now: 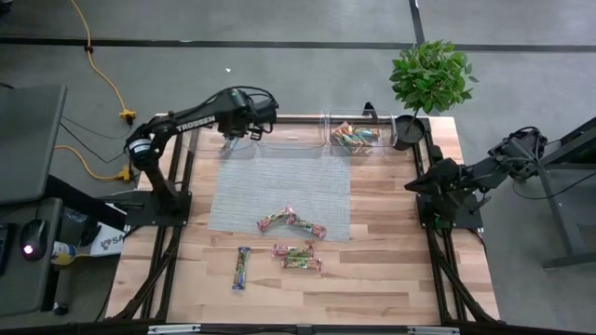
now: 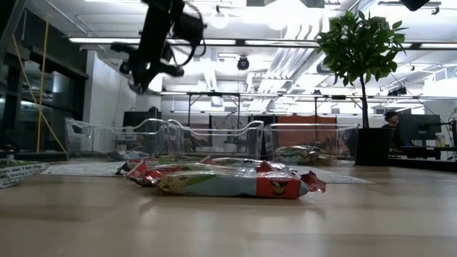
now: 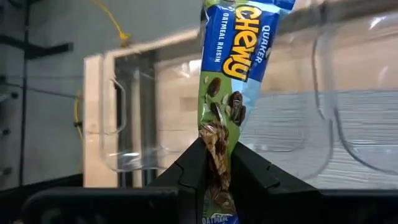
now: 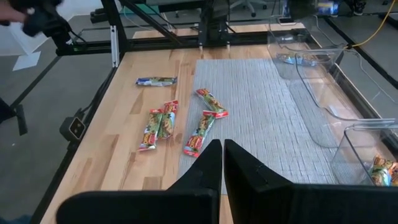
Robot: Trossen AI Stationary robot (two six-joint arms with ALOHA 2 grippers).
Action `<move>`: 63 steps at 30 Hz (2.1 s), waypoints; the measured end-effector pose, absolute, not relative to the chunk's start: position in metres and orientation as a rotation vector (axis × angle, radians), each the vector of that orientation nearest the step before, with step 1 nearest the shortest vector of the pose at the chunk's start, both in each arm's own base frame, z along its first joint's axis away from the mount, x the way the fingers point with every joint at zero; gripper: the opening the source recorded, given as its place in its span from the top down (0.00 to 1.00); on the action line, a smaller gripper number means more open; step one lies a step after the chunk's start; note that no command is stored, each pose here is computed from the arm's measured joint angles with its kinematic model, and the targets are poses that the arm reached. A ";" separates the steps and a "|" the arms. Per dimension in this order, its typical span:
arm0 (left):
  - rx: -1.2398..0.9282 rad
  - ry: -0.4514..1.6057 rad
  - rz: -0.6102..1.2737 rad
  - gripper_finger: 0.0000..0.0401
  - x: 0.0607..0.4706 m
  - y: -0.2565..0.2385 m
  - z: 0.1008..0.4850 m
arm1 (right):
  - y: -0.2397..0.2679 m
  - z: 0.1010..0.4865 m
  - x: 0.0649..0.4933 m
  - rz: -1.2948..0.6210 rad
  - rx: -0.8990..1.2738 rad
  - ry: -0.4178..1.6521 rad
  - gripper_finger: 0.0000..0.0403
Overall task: Pick and place Granola Bars by type
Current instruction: Put the blue granola bar into the left transparent bin
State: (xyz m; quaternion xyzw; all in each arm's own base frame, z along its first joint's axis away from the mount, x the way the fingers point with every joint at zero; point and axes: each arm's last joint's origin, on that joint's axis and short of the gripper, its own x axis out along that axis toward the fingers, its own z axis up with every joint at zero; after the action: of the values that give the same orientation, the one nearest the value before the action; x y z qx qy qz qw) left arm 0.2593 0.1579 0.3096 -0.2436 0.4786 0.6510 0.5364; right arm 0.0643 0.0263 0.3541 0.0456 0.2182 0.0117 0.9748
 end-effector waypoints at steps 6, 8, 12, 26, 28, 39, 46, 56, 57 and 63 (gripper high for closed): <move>-0.662 1.210 1.543 0.86 0.248 0.176 0.272 | 0.026 0.354 0.064 0.012 0.112 0.438 1.00; -0.692 1.231 1.547 0.86 0.243 0.179 0.260 | 0.026 0.354 0.064 0.009 0.125 0.438 1.00; -0.721 1.274 1.572 0.86 0.233 0.184 0.245 | 0.026 0.354 0.064 0.005 0.146 0.438 1.00; -0.567 1.294 1.450 0.58 0.238 0.189 0.242 | 0.026 0.354 0.064 -0.006 0.148 0.436 1.00; -0.584 1.252 1.430 0.54 0.238 0.187 0.248 | 0.026 0.354 0.064 -0.007 0.146 0.440 1.00; -0.782 0.828 1.155 0.49 0.199 0.103 0.345 | 0.025 0.351 0.063 -0.013 0.128 0.465 1.00; -0.942 0.769 1.076 0.49 0.184 0.016 0.359 | 0.025 0.351 0.063 -0.011 0.109 0.465 1.00; -1.177 0.745 1.080 0.49 0.197 -0.104 0.293 | 0.025 0.351 0.063 -0.003 0.078 0.465 1.00; -1.206 0.761 1.079 0.49 0.201 -0.116 0.280 | 0.025 0.351 0.063 -0.002 0.075 0.465 1.00; -1.291 0.912 1.073 0.49 0.226 -0.158 0.230 | 0.026 0.351 0.063 0.043 0.038 0.475 1.00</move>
State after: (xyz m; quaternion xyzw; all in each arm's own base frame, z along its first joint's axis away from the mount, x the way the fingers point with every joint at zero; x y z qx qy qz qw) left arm 0.2259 -0.1585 0.2295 -0.5516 0.3897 0.4584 0.5777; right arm 0.0627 0.0258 0.3510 0.0190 0.2353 0.0212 0.9715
